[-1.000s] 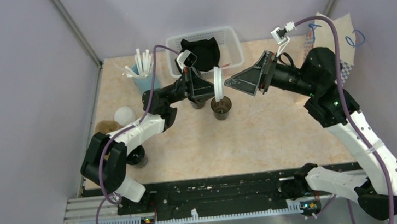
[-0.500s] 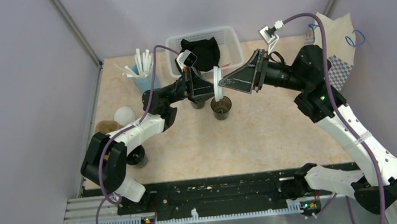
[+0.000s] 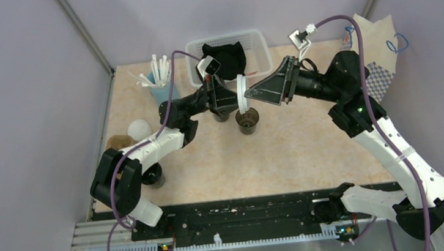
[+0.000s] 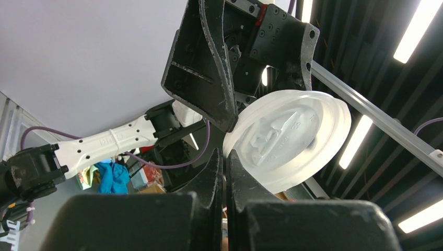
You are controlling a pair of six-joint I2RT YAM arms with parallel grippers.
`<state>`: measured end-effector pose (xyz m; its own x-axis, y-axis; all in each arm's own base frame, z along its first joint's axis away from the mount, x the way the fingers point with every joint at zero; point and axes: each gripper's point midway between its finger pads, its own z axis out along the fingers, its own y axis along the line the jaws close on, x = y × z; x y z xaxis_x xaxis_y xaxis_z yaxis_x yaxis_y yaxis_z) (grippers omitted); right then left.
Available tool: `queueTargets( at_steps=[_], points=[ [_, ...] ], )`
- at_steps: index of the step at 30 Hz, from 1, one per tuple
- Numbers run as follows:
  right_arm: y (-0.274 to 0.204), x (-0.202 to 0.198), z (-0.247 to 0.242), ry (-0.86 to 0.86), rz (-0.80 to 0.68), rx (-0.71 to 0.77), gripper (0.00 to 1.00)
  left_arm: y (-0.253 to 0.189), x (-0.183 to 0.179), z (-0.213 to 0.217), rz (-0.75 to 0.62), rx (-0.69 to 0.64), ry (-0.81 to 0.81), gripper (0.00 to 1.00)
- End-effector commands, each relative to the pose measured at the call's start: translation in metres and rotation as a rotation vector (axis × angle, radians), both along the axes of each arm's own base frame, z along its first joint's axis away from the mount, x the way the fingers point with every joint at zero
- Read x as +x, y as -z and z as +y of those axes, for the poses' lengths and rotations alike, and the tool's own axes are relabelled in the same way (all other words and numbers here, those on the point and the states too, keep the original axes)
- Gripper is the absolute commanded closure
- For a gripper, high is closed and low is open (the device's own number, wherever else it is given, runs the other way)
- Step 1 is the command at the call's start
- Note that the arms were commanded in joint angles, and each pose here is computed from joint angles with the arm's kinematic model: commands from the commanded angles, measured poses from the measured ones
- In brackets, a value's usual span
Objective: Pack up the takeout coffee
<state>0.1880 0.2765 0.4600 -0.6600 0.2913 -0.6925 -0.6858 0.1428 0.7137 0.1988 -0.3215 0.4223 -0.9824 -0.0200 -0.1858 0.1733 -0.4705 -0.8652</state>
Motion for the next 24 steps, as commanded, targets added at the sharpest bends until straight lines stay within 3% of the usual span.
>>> queueTargets(
  at_steps=[1,24],
  points=[
    [-0.0059,-0.0017,0.0000,-0.013,-0.032,0.010,0.19,-0.0224,-0.0152,0.0127,-0.120,-0.091,-0.027,1.00],
    [-0.0070,-0.0083,0.0049,-0.034,-0.051,0.000,0.13,-0.0145,-0.0133,0.0116,-0.097,-0.062,-0.041,1.00]
  ],
)
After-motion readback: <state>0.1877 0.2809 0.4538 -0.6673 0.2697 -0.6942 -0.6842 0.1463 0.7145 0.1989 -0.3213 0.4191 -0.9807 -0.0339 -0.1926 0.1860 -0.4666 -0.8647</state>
